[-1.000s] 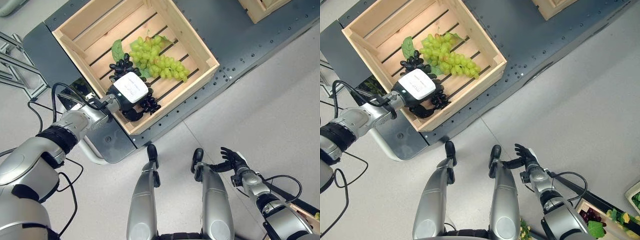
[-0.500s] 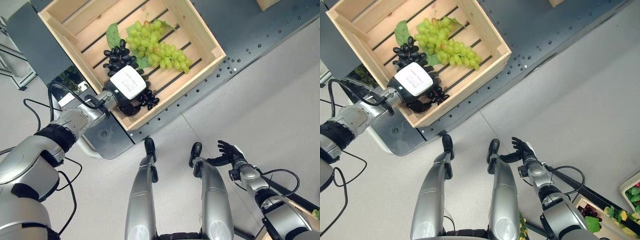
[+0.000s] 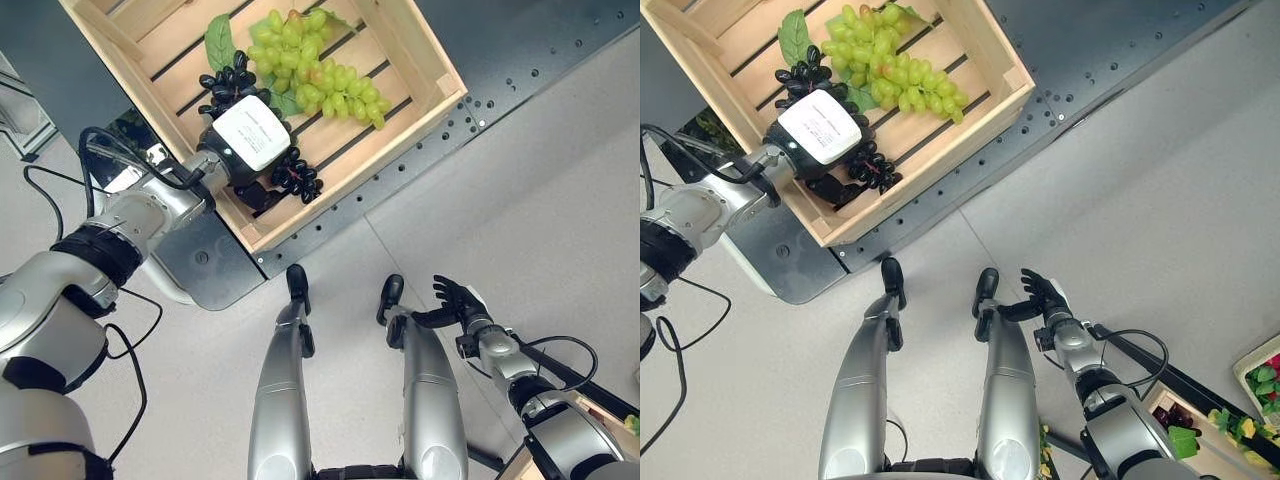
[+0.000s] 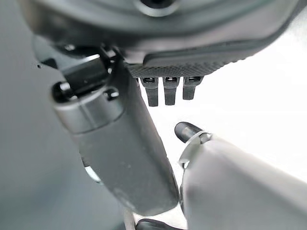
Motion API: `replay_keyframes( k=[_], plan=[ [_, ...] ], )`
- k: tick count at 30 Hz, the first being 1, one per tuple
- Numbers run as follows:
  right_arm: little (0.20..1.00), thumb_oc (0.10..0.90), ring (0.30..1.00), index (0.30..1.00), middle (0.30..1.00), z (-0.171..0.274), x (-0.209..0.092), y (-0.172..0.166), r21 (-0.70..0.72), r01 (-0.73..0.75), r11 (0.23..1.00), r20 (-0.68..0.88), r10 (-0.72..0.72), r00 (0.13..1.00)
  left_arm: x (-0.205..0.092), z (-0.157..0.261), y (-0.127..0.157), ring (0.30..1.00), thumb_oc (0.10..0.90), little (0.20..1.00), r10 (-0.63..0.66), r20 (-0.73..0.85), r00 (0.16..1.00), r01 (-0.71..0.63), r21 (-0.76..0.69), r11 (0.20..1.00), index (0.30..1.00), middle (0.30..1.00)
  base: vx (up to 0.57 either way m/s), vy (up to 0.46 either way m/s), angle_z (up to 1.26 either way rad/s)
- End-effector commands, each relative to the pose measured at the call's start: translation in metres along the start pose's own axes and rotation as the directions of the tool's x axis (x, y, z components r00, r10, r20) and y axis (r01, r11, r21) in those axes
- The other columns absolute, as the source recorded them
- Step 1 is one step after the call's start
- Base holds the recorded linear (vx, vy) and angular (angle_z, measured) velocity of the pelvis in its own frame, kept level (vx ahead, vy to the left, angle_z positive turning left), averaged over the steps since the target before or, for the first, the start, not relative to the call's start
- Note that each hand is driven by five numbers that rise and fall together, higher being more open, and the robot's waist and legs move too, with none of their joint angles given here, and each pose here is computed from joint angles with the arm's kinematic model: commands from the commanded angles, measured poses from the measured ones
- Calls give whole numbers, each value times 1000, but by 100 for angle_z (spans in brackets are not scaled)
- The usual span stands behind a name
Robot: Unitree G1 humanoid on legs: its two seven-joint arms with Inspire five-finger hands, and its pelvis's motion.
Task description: Pick up the fruits from the basket on one side to the basket on the other side
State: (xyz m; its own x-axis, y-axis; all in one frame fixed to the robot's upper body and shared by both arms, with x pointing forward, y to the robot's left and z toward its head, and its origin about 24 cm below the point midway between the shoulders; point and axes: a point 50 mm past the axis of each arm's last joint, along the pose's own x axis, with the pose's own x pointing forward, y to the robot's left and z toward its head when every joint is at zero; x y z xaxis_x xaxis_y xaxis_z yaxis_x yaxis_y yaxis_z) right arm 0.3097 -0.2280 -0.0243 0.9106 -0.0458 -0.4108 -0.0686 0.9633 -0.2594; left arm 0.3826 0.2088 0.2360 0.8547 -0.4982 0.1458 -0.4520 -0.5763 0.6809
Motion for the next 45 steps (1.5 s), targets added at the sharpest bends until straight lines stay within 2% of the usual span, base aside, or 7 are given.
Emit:
replay_keyframes(
  k=[1, 11, 20, 24, 32, 39, 45],
  plan=[
    [900, 800, 900, 900, 900, 6, -4, -10, 26, 39, 999, 79, -41, 996, 3, -15, 6, 300, 400, 300, -27, -59, 998, 28, 7, 1000, 300, 300, 0, 0, 0],
    [900, 800, 900, 900, 900, 3, -8, -7, 82, 21, 996, 101, -29, 994, 2, -15, 16, 300, 400, 300, 56, -65, 996, -57, -19, 998, 300, 300, 0, 0, 0],
    [900, 800, 900, 900, 900, 22, -13, 9, 104, -49, 993, 228, 24, 973, -11, -23, 21, 300, 400, 300, 309, -267, 913, -386, -322, 864, 300, 300, -26, 1, -4],
    [900, 800, 900, 900, 900, 39, -17, 27, 111, -87, 990, 316, 48, 948, -22, -18, 22, 300, 400, 300, 398, -438, 806, -589, -521, 619, 300, 300, -28, -2, -4],
    [900, 800, 900, 900, 900, 55, -26, 64, 120, -183, 976, 402, 121, 908, -34, 6, 22, 300, 400, 300, 366, -672, 643, -758, -625, 184, 300, 300, 11, -5, -2],
    [900, 800, 900, 900, 900, 60, -39, 87, 56, -291, 955, 440, 238, 866, -36, 28, 16, 300, 400, 300, 220, -700, 679, -723, -690, 35, 300, 300, 115, 27, -2],
    [900, 800, 900, 900, 900, 80, -49, 94, 72, -402, 913, 530, 307, 791, -32, 57, 0, 300, 400, 300, -41, -597, 801, -552, -710, -437, 300, 300, 100, 10, 0]
  ],
)
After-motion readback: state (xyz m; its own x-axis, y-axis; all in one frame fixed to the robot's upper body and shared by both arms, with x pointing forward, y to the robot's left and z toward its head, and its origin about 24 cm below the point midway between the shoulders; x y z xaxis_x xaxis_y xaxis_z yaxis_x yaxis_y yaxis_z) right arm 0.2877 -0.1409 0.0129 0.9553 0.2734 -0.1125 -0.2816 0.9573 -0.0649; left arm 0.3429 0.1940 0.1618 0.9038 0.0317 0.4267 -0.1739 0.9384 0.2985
